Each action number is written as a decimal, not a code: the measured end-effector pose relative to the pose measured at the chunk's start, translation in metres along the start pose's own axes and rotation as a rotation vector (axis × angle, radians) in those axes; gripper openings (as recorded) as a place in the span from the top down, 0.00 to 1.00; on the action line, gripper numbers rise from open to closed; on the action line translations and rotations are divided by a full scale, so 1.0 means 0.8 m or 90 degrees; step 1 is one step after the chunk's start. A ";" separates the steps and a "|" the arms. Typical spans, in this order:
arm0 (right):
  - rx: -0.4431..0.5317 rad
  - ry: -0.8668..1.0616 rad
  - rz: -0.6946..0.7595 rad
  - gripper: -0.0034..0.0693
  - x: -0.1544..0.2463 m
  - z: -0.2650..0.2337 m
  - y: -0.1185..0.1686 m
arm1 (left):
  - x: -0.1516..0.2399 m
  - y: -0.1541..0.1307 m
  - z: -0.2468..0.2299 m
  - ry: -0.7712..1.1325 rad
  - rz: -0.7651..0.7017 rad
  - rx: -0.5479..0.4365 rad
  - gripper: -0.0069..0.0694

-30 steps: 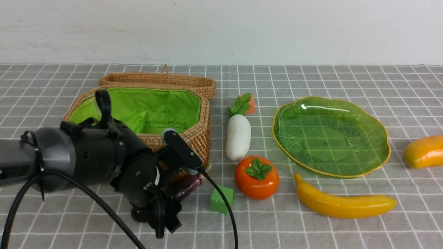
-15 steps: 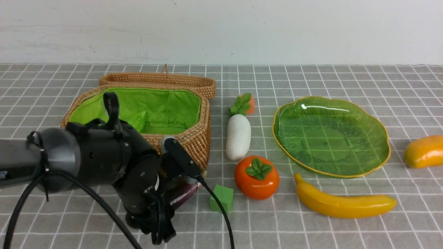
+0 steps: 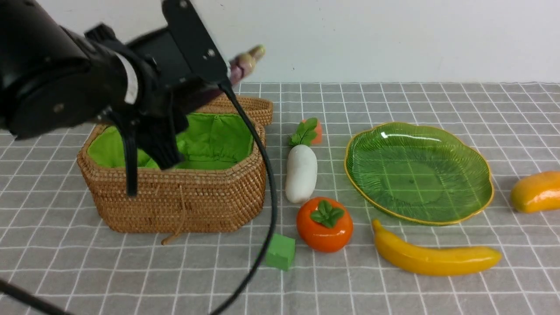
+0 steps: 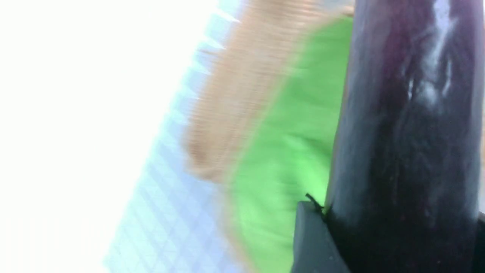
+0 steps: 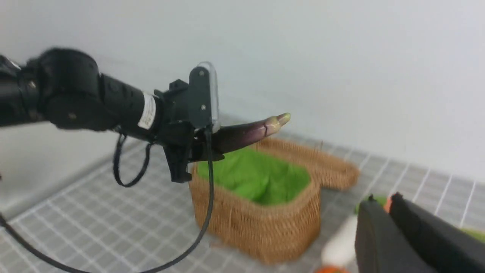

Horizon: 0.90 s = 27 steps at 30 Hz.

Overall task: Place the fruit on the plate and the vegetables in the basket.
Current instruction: Use the left arm to grab an eggplant and put it into the left basket, then grab a tomato with your left arm and place it on the plate on the right.

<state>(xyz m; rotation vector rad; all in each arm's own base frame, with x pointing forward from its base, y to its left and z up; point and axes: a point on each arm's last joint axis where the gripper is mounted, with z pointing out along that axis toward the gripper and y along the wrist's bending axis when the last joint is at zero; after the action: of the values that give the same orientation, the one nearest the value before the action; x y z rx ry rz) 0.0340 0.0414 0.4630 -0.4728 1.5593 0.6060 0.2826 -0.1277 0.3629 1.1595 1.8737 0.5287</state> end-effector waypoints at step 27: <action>-0.032 0.167 0.005 0.84 0.017 -0.018 0.011 | -0.041 -0.065 0.017 0.086 -0.394 0.200 0.74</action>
<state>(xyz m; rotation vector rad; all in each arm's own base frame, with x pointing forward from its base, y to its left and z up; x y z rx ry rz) 0.0161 0.0396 0.4509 -0.6037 1.7982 0.6084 0.2735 -0.1825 0.3328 0.6750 2.3515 -0.0383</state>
